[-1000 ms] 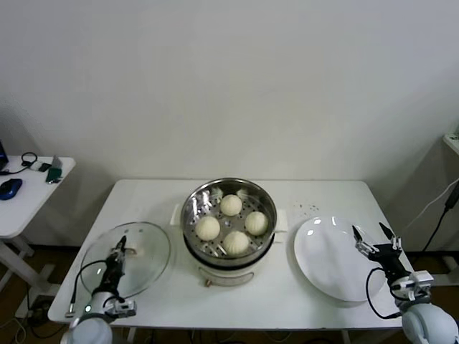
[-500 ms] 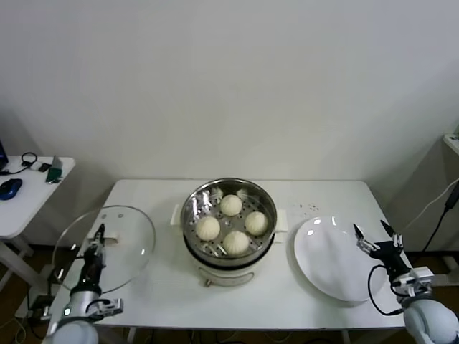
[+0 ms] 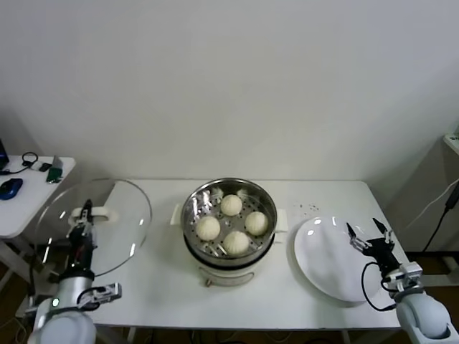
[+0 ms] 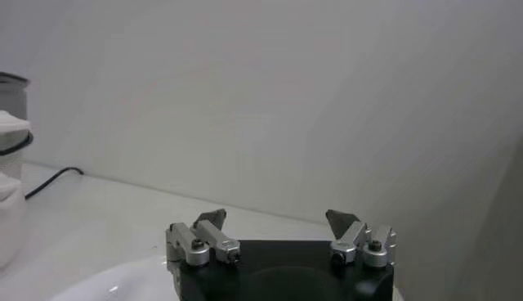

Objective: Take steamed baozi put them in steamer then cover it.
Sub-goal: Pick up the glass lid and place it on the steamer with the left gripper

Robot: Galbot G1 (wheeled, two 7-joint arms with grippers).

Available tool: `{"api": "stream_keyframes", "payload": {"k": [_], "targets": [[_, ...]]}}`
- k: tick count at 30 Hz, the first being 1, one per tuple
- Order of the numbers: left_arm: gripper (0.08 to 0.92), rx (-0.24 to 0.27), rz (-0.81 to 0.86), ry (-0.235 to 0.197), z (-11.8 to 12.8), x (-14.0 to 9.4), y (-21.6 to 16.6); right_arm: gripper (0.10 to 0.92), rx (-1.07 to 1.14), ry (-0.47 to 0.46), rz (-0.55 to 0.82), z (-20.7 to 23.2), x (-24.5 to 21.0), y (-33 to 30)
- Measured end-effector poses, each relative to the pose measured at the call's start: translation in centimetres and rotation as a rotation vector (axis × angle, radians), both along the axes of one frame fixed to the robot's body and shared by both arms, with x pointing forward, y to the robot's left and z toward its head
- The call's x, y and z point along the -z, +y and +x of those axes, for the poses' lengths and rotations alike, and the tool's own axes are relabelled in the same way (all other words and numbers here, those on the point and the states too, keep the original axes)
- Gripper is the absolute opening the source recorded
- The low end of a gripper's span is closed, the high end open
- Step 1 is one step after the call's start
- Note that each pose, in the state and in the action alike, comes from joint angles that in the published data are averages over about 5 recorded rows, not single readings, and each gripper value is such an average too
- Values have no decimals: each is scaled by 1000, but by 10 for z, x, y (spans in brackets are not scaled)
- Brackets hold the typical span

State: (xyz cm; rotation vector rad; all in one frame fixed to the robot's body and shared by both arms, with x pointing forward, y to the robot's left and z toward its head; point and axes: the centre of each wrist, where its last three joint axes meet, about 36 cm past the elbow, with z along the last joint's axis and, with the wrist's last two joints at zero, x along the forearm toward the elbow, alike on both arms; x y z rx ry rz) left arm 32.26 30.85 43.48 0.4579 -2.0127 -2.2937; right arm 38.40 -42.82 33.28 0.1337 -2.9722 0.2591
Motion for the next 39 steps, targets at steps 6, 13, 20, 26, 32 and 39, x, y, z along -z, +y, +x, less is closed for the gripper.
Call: {"api": "stream_keyframes", "payload": {"k": [6,13,20,26,32,39], "targets": [[145,30,-39,-19,26,-24,-36,823,-18,3,-4,8,6,10],[145,79,-100,9,54,-32,-95,823,-26,5,-10,8,13,17],[145,145,-131,45,73,-32,-153,823,-26,5,-20,7,18,21],[145,214,-135,85,76,-21,-197,823,-19,1,-32,4,20,20],[145,257,-150,113,77,-14,-231,823,-12,0,-43,1,21,16],[145,267,-170,144,78,-5,-256,823,-12,1,-47,-1,23,16]]}}
